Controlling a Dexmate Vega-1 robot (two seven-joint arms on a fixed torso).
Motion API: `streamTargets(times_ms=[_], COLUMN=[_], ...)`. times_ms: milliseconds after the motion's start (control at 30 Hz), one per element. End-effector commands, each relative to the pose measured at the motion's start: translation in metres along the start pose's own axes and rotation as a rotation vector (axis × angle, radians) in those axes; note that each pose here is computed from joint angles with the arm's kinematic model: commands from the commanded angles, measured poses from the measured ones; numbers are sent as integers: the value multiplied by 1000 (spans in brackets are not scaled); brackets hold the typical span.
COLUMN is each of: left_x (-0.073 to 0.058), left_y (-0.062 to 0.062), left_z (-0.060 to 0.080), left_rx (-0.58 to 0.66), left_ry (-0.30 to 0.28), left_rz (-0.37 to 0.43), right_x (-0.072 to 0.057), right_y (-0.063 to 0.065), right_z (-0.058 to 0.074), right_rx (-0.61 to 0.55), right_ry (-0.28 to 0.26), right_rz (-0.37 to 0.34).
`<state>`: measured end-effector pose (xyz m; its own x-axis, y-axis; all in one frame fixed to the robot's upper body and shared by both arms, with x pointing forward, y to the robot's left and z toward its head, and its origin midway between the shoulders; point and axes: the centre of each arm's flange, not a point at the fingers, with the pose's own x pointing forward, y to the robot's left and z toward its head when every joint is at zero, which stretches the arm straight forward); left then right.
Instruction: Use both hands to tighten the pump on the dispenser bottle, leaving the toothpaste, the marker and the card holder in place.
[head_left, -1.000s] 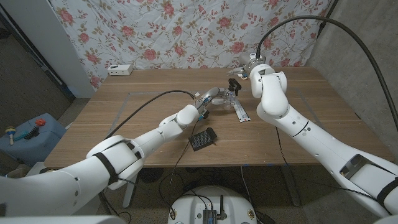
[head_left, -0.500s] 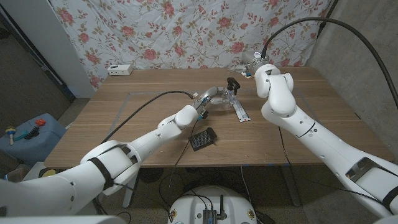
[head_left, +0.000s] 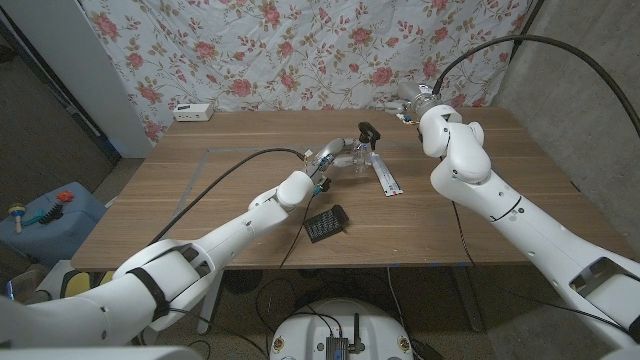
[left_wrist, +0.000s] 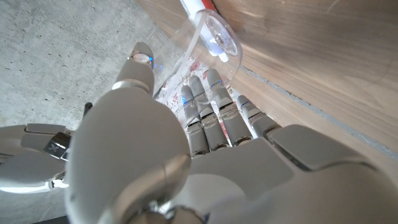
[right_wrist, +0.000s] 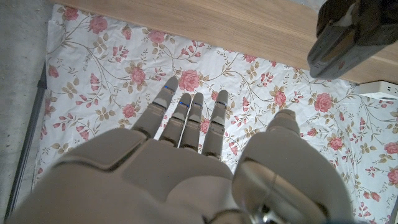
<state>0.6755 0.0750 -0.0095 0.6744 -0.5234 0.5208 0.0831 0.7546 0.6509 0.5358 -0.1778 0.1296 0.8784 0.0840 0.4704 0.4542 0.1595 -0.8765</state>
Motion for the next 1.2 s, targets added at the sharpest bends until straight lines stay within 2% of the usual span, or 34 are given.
streamTargets(times_ms=[33,333,433,600,1200], left_x=[-21,-33,-36,-41,-59], left_y=[13,21,23,27,37], left_z=[3,2,1,-2,-11], left_rx=[-14,-24,-25,-28,-60], left_ry=[6,15,19,26,50], left_rz=[70,108,119,137,193], right_x=[2,3,3,3,6], right_y=[8,17,21,26,57], right_z=[-10,-24,-28,-36,-61], right_rx=[159,326,369,460,762], right_ry=[-36,-74,-61,-71,-130], right_rz=[-46,-64,-83,-89,-114])
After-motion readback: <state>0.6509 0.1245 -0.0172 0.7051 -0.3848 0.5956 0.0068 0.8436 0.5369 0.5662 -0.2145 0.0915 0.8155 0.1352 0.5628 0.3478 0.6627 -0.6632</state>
